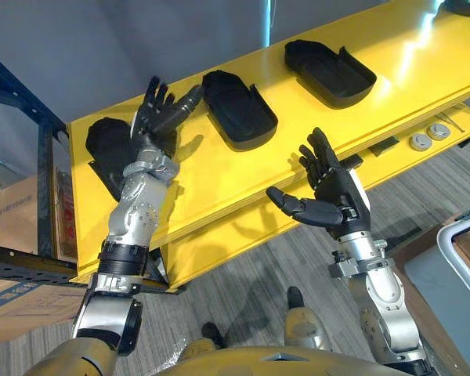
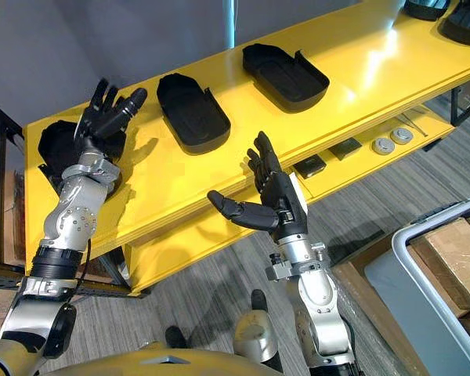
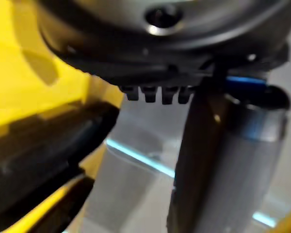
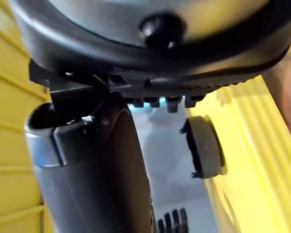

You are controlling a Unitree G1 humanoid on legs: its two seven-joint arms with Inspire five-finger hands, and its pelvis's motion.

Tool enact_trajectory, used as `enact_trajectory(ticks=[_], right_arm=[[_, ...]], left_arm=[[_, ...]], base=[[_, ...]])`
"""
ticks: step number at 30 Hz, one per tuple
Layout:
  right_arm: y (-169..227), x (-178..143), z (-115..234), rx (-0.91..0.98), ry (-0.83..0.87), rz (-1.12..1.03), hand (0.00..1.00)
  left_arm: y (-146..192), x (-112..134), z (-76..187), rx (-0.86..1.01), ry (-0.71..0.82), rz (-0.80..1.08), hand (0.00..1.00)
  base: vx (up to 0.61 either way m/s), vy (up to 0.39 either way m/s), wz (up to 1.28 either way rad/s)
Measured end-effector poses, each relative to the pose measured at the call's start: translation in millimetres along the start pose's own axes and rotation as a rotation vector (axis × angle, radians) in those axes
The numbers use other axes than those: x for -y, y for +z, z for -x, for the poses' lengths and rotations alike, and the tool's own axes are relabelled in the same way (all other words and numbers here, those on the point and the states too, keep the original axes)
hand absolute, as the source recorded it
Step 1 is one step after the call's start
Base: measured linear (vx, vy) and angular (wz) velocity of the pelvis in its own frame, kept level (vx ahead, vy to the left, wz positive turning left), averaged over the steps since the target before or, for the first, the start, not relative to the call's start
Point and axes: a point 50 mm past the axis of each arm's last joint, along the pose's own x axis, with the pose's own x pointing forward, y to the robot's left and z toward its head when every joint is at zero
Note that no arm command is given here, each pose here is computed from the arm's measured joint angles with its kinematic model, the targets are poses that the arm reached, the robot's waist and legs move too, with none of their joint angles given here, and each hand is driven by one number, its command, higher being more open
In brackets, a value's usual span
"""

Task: Walk over and take three plastic housings, then place them on the shelf

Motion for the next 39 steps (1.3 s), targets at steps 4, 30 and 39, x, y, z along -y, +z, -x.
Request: enact_trajectory(ticks=[4, 30, 39], right_arm=[[0.7, 0.0, 0.0, 0.002, 0.006, 0.003, 1.0], [0.0, -9.0, -45.0, 0.014, 0.118, 0.388, 1.0], [9.8, -3.4, -59.9, 0.078, 0.261, 0.724, 1.0]], left_arm=[[21.4, 25.9, 5.3, 0.095, -0.171, -0.011, 1.0], [3.2, 31.2, 134.6, 0.254, -0.34, -0.185, 1.0], [-0.5, 27.6, 149.3, 0.248, -0.378, -0.174, 1.0]], base=[[-0.02, -0.007, 0.03], [-0.02, -0.014, 0.29], [-0.01, -0.007, 0.13]])
